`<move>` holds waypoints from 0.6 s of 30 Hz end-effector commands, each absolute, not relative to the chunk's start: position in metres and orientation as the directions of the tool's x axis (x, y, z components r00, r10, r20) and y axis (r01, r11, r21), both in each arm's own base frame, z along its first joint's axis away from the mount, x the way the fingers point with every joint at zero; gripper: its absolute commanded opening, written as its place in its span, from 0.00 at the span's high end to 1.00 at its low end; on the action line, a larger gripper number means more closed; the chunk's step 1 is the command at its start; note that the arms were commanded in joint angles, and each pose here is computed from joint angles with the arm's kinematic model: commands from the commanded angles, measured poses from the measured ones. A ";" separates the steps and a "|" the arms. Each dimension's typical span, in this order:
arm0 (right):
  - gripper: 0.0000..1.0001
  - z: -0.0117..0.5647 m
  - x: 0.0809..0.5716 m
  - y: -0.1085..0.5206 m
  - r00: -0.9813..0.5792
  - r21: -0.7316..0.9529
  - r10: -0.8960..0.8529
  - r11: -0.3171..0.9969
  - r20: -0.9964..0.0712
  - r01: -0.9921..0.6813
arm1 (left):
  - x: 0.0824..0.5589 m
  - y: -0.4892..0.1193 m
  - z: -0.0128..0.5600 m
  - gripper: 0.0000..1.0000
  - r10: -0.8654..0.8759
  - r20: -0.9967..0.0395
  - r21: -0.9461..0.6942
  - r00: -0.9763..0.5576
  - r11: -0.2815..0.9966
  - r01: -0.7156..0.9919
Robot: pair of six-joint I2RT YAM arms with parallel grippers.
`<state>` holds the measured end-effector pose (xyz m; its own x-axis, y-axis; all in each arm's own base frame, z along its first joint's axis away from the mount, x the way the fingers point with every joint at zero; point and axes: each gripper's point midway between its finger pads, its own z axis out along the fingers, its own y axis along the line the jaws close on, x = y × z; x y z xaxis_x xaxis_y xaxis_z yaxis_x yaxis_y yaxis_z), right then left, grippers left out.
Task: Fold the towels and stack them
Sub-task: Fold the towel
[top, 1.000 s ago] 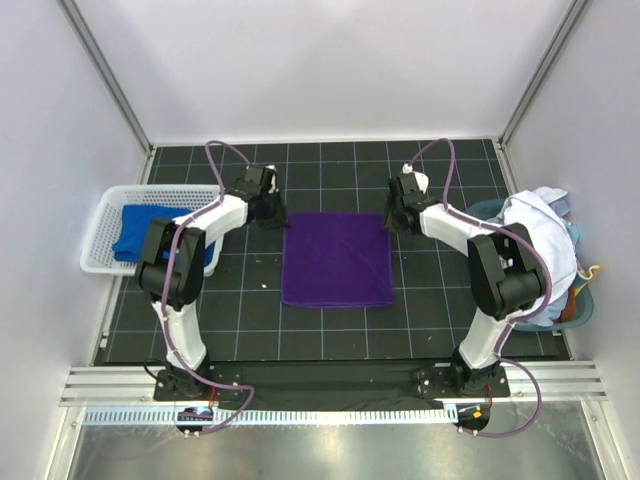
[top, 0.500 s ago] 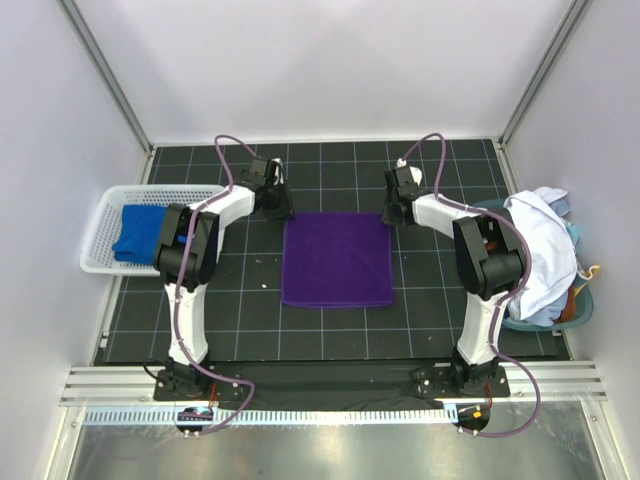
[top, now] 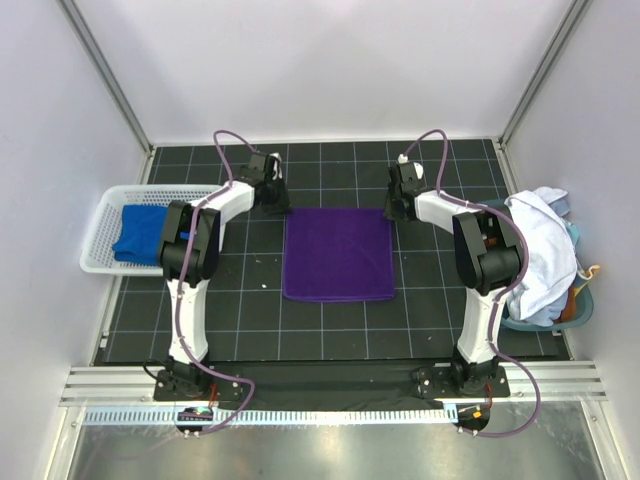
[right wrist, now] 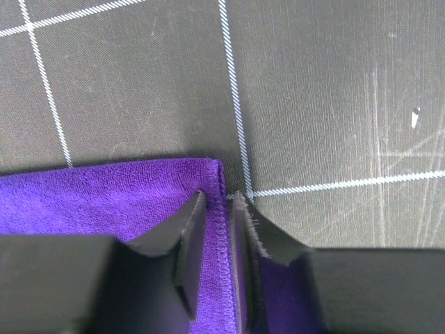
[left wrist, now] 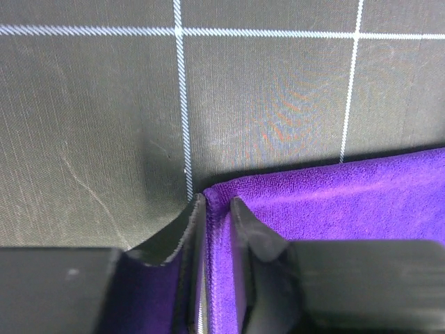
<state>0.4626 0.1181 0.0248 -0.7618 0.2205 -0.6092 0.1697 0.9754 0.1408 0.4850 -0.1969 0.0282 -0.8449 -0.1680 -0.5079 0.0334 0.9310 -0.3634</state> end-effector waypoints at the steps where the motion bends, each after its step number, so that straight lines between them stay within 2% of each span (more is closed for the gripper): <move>1: 0.67 0.042 0.483 0.122 -0.723 0.157 0.203 0.979 -0.661 0.131 | 0.501 -0.197 0.043 0.74 -0.155 -0.551 -0.372 -0.820 0.925 0.075; 4: 0.60 0.052 0.485 0.124 -0.711 0.174 0.205 0.978 -0.672 0.117 | 0.501 -0.201 0.052 0.66 -0.149 -0.560 -0.392 -0.815 0.914 0.102; 9: 0.60 0.069 0.488 0.126 -0.684 0.193 0.210 0.976 -0.698 0.102 | 0.497 -0.204 0.072 0.58 -0.157 -0.585 -0.415 -0.796 0.901 0.127; 12: 0.59 0.076 0.487 0.128 -0.669 0.212 0.215 0.973 -0.711 0.087 | 0.495 -0.205 0.083 0.55 -0.160 -0.602 -0.425 -0.782 0.894 0.144; 18: 0.59 0.069 0.489 0.131 -0.690 0.207 0.202 0.975 -0.695 0.078 | 0.487 -0.207 0.079 0.54 -0.151 -0.588 -0.433 -0.795 0.888 0.152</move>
<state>0.4729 0.1272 0.0393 -0.7386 0.2062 -0.6419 0.1123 0.9764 0.1845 0.4810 -0.2021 0.0477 -0.8368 -0.1564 -0.5247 0.0863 0.9087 -0.4085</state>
